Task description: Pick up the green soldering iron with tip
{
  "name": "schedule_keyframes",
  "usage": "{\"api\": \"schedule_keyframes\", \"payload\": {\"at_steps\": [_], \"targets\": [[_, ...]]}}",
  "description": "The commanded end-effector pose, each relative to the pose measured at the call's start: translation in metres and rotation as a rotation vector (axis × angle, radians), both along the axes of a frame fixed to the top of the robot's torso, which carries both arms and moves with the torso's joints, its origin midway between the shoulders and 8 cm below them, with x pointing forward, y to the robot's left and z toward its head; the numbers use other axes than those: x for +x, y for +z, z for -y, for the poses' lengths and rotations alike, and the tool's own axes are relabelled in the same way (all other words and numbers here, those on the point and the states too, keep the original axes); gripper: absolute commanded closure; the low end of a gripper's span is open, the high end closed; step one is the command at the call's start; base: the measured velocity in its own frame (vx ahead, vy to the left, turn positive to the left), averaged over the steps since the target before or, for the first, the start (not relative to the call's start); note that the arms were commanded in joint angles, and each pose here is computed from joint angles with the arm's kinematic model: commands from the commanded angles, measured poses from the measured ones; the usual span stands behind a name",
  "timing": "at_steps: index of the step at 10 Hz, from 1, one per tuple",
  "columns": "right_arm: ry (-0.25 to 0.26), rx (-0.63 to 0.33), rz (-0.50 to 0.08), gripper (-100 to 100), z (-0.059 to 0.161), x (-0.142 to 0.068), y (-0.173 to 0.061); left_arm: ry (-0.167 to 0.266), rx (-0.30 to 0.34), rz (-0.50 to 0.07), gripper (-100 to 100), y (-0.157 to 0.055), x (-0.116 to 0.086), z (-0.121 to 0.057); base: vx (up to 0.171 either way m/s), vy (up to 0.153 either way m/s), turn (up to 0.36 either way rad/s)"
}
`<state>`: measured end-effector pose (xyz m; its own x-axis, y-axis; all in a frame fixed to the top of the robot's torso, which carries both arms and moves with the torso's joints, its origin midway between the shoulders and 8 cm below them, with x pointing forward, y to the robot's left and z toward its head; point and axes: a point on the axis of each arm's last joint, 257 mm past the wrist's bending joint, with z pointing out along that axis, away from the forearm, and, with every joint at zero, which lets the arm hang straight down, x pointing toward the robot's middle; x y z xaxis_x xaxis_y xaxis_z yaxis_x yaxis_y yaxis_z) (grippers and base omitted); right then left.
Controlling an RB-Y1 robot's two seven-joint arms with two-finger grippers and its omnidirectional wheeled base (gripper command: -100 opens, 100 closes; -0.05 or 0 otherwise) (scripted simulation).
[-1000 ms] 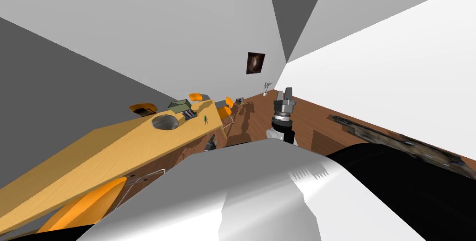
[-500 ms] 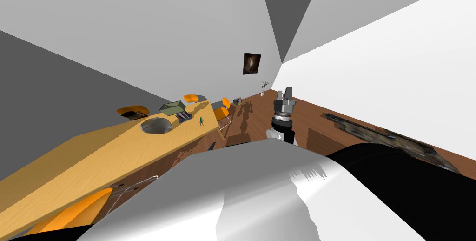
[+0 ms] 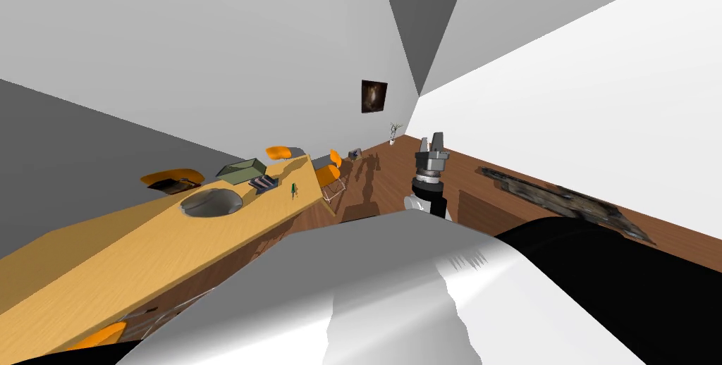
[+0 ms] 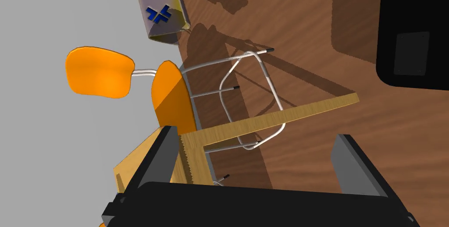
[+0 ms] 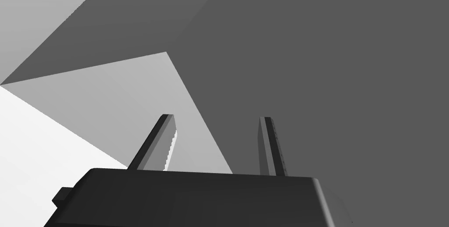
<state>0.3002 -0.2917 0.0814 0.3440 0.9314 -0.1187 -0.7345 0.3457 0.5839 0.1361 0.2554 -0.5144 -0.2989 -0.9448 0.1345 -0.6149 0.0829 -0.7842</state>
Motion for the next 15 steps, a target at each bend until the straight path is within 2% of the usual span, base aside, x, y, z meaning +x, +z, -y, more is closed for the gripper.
{"api": "schedule_keyframes", "payload": {"at_steps": [1, 2, 3, 4, 5, 6, 7, 8, 9, 10, 11, 12, 13, 15], "targets": [[0.0, 0.0, 0.0, 0, 0.0, 0.0, 0.0, -0.005, 0.017, -0.054, -100, -0.013, -0.019, -0.007, 0.063, -0.058, -0.053], [0.0, 0.0, 0.0, 0, 0.0, 0.0, 0.0, -0.022, 0.045, -0.124, -100, -0.028, -0.048, -0.025, 0.089, -0.055, -0.097], [0.0, 0.0, 0.0, 0, 0.0, 0.0, 0.0, -0.04, 0.057, -0.165, -100, -0.034, -0.065, -0.036, 0.118, -0.081, -0.202], [0.0, 0.0, 0.0, 0, 0.0, 0.0, 0.0, -0.036, 0.079, -0.196, -100, -0.041, -0.078, -0.048, 0.107, -0.068, -0.061], [0.0, 0.0, 0.0, 0, 0.0, 0.0, 0.0, -0.036, 0.079, -0.196, -100, -0.041, -0.078, -0.048, 0.055, -0.03, 0.036], [0.0, 0.0, 0.0, 0, 0.0, 0.0, 0.0, -0.057, 0.102, -0.239, -100, -0.046, -0.095, -0.064, 0.08, -0.042, -0.126], [0.0, 0.0, 0.0, 0, 0.0, 0.0, 0.0, -0.051, 0.114, -0.26, -100, -0.05, -0.104, -0.071, 0.083, -0.022, -0.055], [0.0, 0.0, 0.0, 0, 0.0, 0.0, 0.0, -0.051, 0.114, -0.261, -100, -0.05, -0.105, -0.072, 0.039, -0.005, 0.02], [0.0, 0.0, 0.0, 0, 0.0, 0.0, 0.0, -0.07, 0.142, -0.303, -100, -0.053, -0.121, -0.091, 0.069, -0.023, -0.109], [0.0, 0.0, 0.0, 0, 0.0, 0.0, 0.0, -0.065, 0.153, -0.321, -100, -0.056, -0.129, -0.097, 0.091, -0.023, -0.064], [0.0, 0.0, 0.0, 0, 0.0, 0.0, 0.0, -0.082, 0.183, -0.36, -100, -0.058, -0.145, -0.119, 0.134, -0.038, -0.092], [0.0, 0.0, 0.0, 0, 0.0, 0.0, 0.0, -0.078, 0.192, -0.373, -100, -0.059, -0.15, -0.124, 0.123, -0.033, -0.037], [0.0, 0.0, 0.0, 0, 0.0, 0.0, 0.0, -0.097, 0.218, -0.4, -100, -0.058, -0.159, -0.143, 0.152, -0.031, -0.084], [0.0, 0.0, 0.0, 0, 0.0, 0.0, 0.0, -0.091, 0.23, -0.418, -100, -0.06, -0.168, -0.15, 0.083, -0.001, -0.022]]}}
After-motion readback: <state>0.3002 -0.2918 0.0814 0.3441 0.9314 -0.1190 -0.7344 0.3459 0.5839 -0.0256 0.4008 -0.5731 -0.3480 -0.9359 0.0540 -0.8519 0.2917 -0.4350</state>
